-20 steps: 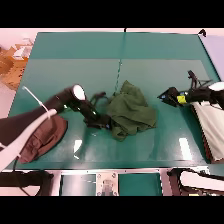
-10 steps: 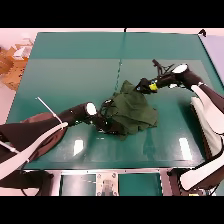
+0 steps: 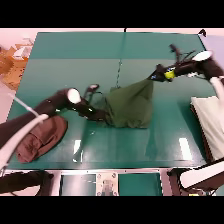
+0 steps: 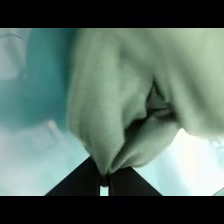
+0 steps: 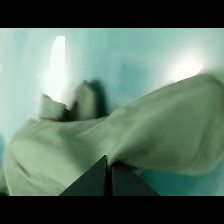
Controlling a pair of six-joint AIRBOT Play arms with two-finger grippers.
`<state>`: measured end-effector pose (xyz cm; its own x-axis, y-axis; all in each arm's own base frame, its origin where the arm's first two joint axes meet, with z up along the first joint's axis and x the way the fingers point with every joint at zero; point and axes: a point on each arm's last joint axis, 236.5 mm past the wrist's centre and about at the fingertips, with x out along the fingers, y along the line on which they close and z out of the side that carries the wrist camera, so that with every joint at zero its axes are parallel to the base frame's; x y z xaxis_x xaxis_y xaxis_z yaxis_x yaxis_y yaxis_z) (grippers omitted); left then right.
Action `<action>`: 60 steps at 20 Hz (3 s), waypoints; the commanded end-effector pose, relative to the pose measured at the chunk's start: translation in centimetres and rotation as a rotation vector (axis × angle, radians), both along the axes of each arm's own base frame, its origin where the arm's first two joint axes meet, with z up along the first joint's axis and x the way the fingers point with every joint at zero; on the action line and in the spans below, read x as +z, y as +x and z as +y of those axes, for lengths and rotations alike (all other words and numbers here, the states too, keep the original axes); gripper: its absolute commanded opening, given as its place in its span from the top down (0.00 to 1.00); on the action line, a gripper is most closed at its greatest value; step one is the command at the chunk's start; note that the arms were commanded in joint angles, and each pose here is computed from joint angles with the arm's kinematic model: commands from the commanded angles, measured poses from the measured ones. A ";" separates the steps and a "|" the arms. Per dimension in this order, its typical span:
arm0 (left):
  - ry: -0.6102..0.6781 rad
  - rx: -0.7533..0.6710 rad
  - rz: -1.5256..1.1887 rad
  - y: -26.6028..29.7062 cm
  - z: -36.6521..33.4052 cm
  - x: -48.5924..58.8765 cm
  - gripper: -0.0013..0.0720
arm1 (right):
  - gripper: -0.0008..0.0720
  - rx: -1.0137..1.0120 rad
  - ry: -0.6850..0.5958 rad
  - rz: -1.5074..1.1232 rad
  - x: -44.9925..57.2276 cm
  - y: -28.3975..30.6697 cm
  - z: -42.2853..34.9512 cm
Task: Fold the shirts.
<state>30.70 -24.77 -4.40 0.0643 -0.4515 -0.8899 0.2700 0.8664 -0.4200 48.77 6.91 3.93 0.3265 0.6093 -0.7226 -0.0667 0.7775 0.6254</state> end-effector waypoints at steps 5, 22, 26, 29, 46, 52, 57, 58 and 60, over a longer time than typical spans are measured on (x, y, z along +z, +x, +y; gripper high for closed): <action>-0.004 0.180 -0.405 8.1 9.6 16.4 0.95 | 0.97 -0.140 -0.099 -0.188 11.9 -5.0 -6.6; 0.003 0.198 -1.032 6.1 13.3 44.6 0.95 | 0.97 -0.402 -0.346 -0.991 39.4 -15.5 -8.5; 0.041 0.151 -0.722 12.3 11.1 31.0 0.95 | 0.97 -0.252 -0.261 -0.715 27.0 -6.7 -7.6; 0.047 0.118 -0.494 17.3 8.9 18.2 0.95 | 0.97 -0.231 -0.198 -0.471 13.6 -0.2 -6.9; -0.020 0.194 -0.124 21.0 17.5 7.3 0.09 | 0.97 -0.297 0.052 0.170 -3.7 -4.1 -14.0; -0.120 0.192 -0.036 18.9 16.5 0.7 0.09 | 0.97 -0.497 0.010 0.290 -8.1 -13.5 -17.0; -0.218 0.217 0.012 17.8 14.6 -4.0 0.09 | 0.97 -0.529 0.030 0.323 -9.5 -16.6 -16.9; -0.255 0.215 0.040 17.5 13.9 -4.6 0.09 | 0.97 -0.527 0.035 0.330 -9.7 -16.8 -16.6; -0.349 0.223 0.065 17.7 12.3 -4.9 0.09 | 0.97 -0.523 0.038 0.338 -9.9 -17.0 -16.4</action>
<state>48.59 -10.69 -8.02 0.1564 -0.6320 -0.7590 0.0759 0.7739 -0.6288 32.73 -9.82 -5.37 0.3580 0.4500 -0.8181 0.5128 0.6375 0.5750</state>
